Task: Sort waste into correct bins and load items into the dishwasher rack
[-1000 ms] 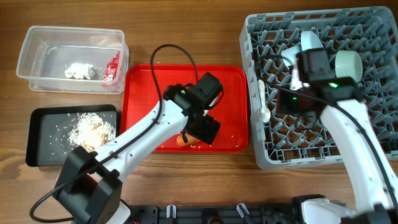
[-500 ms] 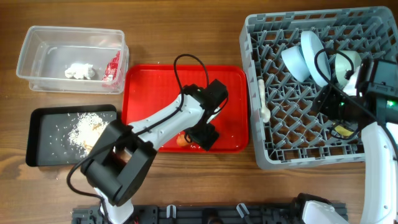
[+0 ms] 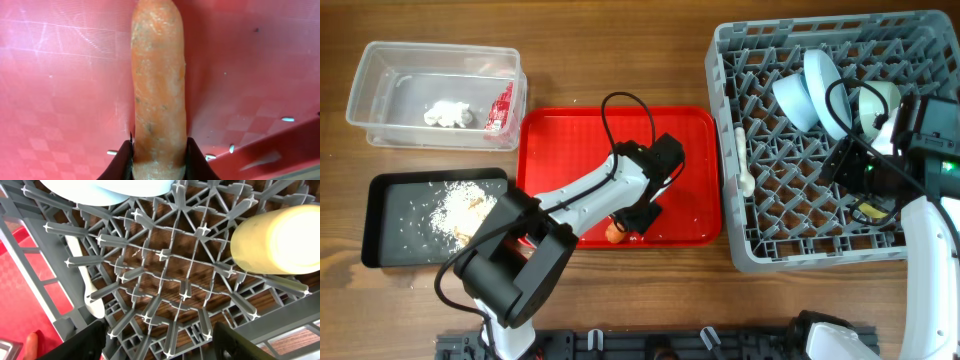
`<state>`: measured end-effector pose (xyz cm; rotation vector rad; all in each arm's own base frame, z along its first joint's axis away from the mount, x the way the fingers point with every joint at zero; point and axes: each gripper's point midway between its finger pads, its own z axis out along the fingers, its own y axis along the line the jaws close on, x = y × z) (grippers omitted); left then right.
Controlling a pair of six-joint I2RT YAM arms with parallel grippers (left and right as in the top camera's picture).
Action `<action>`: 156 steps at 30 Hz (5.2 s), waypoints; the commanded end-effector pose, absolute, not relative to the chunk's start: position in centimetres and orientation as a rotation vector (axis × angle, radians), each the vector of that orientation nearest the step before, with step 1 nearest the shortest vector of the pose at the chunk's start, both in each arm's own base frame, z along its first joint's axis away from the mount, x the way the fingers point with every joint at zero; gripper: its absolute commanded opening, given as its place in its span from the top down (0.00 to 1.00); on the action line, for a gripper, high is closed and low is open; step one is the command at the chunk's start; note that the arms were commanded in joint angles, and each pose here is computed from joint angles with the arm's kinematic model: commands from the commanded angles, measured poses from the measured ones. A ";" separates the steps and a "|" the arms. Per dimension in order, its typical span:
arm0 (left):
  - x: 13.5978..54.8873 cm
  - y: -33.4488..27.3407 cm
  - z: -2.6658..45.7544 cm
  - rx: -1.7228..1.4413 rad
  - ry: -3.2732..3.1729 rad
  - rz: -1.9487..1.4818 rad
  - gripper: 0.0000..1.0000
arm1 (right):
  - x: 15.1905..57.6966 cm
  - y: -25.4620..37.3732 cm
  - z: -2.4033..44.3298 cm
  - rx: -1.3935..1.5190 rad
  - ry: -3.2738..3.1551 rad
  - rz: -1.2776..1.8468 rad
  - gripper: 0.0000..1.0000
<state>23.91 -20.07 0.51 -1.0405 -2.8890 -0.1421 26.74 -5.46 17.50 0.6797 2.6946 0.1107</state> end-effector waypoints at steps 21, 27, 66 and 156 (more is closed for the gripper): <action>31.1 7.6 18.5 1.201 -3.343 -0.176 0.96 | 26.5 -5.3 17.8 0.653 2.696 0.122 0.29; 26.7 17.1 15.0 1.901 -2.931 -0.232 0.96 | 26.5 -5.3 17.8 0.651 2.697 0.122 0.29; 34.1 3.0 12.2 0.779 -3.470 0.273 0.21 | 30.5 4.5 20.4 0.117 2.583 0.502 0.21; 15.9 -3.8 25.7 0.288 -4.164 0.822 0.00 | 24.3 4.1 17.6 -0.139 1.563 0.150 0.00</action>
